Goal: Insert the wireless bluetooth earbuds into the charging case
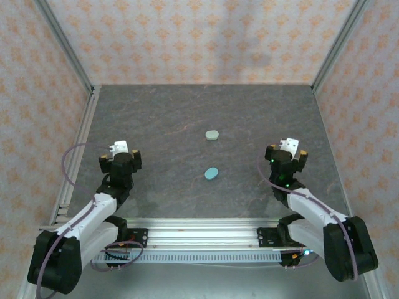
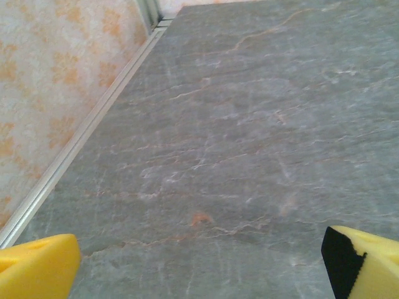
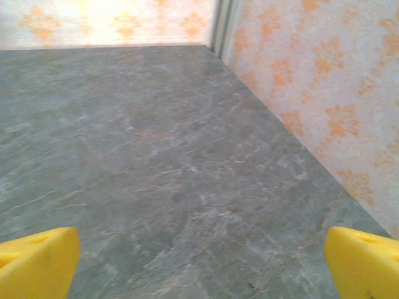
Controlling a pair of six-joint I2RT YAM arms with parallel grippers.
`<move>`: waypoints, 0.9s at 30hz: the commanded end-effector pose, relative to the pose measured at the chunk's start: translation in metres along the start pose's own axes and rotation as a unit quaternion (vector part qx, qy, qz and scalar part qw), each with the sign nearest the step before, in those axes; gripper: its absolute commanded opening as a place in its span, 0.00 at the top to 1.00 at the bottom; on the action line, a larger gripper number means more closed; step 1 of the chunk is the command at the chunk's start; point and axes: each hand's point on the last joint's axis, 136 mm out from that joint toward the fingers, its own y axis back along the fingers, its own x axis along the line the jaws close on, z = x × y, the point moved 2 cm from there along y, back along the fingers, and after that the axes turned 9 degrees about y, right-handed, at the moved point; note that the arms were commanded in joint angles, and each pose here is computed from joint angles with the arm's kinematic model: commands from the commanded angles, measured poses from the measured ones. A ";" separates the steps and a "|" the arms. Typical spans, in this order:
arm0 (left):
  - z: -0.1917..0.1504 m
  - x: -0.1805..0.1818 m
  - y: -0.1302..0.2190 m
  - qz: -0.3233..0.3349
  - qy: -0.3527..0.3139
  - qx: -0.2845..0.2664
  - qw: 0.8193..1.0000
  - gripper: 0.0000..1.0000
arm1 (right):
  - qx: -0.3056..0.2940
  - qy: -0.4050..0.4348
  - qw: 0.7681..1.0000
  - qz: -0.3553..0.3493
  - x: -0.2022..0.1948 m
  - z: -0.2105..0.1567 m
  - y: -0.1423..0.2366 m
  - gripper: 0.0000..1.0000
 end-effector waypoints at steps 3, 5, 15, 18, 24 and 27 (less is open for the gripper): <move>0.018 0.003 -0.003 0.002 0.045 -0.063 0.997 0.00 | -0.022 -0.039 0.999 -0.029 -0.013 0.002 -0.014 0.01; 0.019 0.002 -0.004 -0.005 0.050 -0.072 0.996 0.00 | -0.028 -0.048 0.998 -0.031 -0.014 0.003 -0.019 0.01; 0.023 -0.016 -0.011 -0.076 0.048 -0.091 0.992 0.00 | -0.035 -0.031 0.999 -0.001 0.003 0.011 -0.043 0.00; 0.027 -0.032 -0.021 -0.104 0.030 -0.083 0.991 0.00 | -0.034 -0.020 0.999 0.002 0.005 0.010 -0.046 0.00; 0.028 -0.056 -0.042 -0.134 0.014 -0.067 0.989 0.00 | -0.046 -0.050 0.997 0.028 0.007 0.010 -0.038 0.01; 0.025 -0.057 -0.049 -0.125 0.011 -0.065 0.990 0.00 | -0.049 -0.053 0.997 0.038 0.011 0.012 -0.040 0.00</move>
